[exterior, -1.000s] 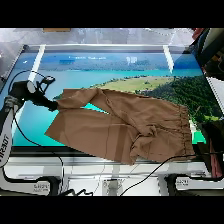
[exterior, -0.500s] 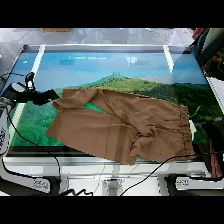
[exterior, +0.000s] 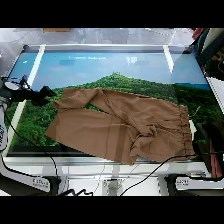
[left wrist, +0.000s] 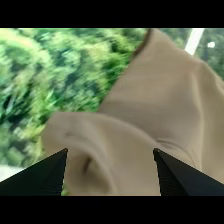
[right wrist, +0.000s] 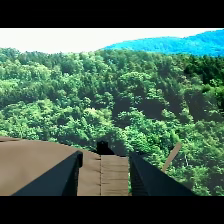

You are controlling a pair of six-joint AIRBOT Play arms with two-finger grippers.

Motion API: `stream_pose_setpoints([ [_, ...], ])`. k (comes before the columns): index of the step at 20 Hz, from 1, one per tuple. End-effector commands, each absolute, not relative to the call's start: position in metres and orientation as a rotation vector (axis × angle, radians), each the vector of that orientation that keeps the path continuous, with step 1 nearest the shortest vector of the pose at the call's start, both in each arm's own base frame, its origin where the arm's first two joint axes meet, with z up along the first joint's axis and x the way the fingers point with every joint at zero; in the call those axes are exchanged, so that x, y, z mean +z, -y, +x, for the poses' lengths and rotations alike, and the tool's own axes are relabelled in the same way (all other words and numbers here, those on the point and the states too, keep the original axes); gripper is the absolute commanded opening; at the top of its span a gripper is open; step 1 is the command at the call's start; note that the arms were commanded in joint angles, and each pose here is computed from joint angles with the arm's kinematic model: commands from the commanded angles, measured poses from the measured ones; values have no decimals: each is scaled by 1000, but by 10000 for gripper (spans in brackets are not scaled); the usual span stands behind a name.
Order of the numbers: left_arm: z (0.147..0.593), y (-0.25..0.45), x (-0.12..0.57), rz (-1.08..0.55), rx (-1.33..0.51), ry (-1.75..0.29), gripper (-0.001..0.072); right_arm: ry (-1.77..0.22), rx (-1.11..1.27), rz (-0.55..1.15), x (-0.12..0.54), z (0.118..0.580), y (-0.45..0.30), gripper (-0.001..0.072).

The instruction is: Fold the clothes and pants, and hang the long-sleeved shirts on hangers.

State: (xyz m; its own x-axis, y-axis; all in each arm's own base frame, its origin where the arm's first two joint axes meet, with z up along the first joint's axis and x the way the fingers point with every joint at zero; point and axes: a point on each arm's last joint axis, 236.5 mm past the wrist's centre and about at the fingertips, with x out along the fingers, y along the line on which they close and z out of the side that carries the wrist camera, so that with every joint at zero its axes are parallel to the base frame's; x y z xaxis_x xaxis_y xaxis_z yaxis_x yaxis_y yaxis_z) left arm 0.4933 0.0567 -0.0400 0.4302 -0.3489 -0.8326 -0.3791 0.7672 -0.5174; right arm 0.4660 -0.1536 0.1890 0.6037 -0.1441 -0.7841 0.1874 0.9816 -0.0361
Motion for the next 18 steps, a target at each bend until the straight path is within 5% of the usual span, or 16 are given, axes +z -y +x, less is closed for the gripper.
stream_pose_setpoints([
  [1, 471, -67, -46, -830, 138, -1262, 593, -902, -188, 56, 189, 466, 153, 330],
  [10, 493, -26, -87, -926, 203, -1287, 593, -901, -185, 58, 189, 467, 152, 330],
  [11, 499, -25, -90, -924, 206, -1269, 547, -901, -185, 58, 189, 467, 152, 330],
  [14, 514, -34, -89, -923, 223, -1194, 84, -901, -185, 58, 189, 467, 152, 329],
  [15, 521, -39, -86, -926, 228, -1156, 14, -901, -185, 59, 189, 467, 152, 330],
  [18, 567, -36, -41, -806, 66, -966, 13, -898, -179, 64, 189, 468, 150, 330],
])
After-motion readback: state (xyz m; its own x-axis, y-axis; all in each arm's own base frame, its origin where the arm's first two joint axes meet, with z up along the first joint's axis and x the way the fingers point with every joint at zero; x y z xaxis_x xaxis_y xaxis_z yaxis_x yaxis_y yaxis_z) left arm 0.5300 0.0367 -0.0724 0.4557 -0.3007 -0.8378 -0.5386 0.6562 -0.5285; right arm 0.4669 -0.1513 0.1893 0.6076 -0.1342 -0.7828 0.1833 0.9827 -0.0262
